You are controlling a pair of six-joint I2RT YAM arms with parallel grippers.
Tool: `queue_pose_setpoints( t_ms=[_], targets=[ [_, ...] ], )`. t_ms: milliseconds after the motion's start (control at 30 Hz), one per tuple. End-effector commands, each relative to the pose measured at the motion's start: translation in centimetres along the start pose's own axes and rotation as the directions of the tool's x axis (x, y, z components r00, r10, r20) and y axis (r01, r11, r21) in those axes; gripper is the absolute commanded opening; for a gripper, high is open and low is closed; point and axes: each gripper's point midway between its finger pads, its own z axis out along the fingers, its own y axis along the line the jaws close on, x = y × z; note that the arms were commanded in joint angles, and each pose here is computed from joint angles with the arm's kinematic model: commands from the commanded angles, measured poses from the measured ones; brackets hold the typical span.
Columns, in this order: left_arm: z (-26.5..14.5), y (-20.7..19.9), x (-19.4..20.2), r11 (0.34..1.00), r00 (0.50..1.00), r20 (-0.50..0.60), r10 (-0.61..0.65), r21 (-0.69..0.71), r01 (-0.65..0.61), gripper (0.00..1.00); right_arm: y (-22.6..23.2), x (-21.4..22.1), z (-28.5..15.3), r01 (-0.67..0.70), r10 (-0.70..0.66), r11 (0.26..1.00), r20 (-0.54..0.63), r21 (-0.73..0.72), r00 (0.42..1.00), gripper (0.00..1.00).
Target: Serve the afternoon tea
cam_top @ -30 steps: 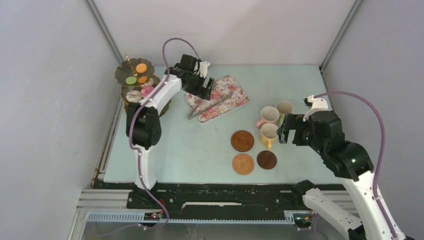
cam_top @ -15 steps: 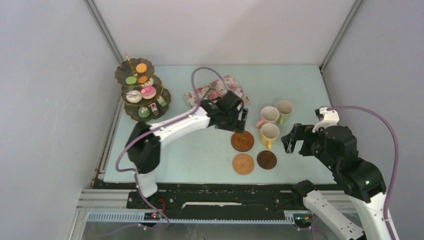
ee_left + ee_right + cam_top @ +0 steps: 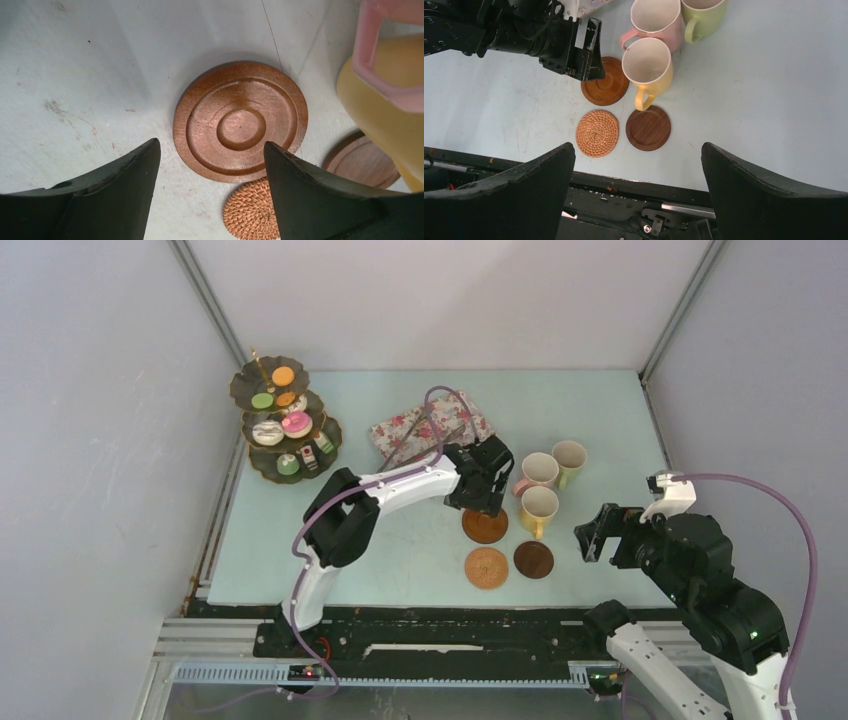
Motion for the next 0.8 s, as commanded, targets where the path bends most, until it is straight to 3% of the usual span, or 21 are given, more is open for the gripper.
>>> queue_pose_setpoints(
  t_ms=[0,467,600,767],
  targets=[
    [0.3,0.9,-1.0,0.997,1.0,0.024,0.0,-0.08,0.002,0.8,-0.4,-0.4,-0.4,-0.01,0.01,1.0,0.026,0.018,1.0,1.0],
    [2.4,2.8,2.3,0.988,0.999,-0.034,0.006,-0.153,-0.011,0.64,0.3,-0.4,0.3,0.007,-0.007,1.0,0.003,-0.009,1.0,1.0],
    [1.9,6.0,4.1,0.97,0.998,-0.062,-0.03,-0.243,0.014,0.57,0.6,-0.2,0.6,0.008,-0.008,1.0,-0.007,-0.025,1.0,1.0],
    [0.4,12.4,8.7,0.932,0.981,-0.078,-0.179,-0.333,0.143,0.5,0.8,0.0,0.8,0.011,-0.012,0.999,-0.017,-0.035,1.0,1.0]
  ],
)
